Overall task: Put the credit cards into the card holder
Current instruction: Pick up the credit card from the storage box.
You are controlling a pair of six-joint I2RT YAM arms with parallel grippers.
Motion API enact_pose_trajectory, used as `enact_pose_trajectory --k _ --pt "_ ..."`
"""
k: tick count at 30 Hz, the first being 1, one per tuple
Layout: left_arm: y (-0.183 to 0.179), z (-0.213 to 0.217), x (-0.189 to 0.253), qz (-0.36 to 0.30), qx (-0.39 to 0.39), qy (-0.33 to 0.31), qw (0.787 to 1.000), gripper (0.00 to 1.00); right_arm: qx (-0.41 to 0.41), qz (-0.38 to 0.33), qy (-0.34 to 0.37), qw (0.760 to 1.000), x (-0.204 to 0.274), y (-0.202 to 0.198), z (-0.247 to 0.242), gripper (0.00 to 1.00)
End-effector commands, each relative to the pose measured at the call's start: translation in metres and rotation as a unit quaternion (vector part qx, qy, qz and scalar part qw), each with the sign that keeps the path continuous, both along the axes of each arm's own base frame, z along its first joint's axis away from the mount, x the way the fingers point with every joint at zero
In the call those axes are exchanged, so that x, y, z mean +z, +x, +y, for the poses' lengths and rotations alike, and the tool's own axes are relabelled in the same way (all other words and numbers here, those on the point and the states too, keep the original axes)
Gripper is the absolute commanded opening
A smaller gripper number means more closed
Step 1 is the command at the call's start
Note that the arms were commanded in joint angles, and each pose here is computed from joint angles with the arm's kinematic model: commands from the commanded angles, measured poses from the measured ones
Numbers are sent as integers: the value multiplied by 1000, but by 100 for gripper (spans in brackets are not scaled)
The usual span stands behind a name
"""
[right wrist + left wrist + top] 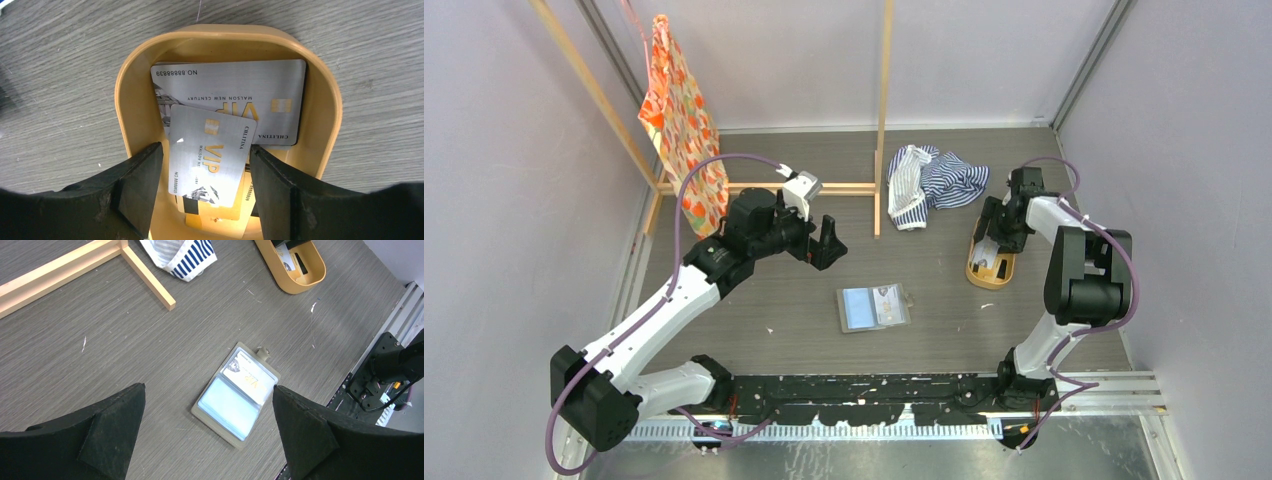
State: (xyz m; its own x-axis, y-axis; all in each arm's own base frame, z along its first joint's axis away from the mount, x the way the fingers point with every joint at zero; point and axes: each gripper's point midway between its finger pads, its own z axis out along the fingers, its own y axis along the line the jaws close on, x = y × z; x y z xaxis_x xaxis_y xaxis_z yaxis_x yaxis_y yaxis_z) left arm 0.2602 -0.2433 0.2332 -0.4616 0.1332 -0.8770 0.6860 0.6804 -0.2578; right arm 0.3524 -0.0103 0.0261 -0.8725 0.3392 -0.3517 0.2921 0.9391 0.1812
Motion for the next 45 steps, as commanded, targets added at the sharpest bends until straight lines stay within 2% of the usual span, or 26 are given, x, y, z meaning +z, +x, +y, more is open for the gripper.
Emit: enact_pose_trajectory --k 1,5,10,14,18,20,24,28,37,40,45 --pt "2 -3 11 -21 -9 -13 1000 100 16 58 3 998 -29 -25 4 69" --pt "2 -2 12 -23 -8 -12 1000 100 10 88 -41 995 -41 -31 -10 63" --pt "3 -2 12 -25 -6 -10 1000 100 28 84 -92 992 -36 -29 -19 64" --pt "3 -2 10 -22 -6 -9 1000 100 13 81 -61 995 -36 -21 -17 67" --pt "4 -1 9 -23 -4 -7 1000 100 18 62 -121 991 -29 -11 -39 66" --pt "4 -1 9 -22 -4 -7 1000 100 16 46 -111 993 -23 -7 -37 62" --pt "3 -2 9 -21 -6 -8 1000 100 24 39 -73 996 -19 -7 -23 46" --pt "3 -1 9 -23 -5 -7 1000 100 25 34 -64 997 -16 -5 -20 36" --pt "3 -3 9 -20 -8 -10 1000 100 26 -22 -20 999 14 3 -8 8" --pt "1 -7 9 -16 -19 -20 999 100 15 -22 5 1000 15 2 -9 2" --pt "-10 -28 17 -4 -62 -80 995 97 2 -31 29 999 24 0 -14 1"
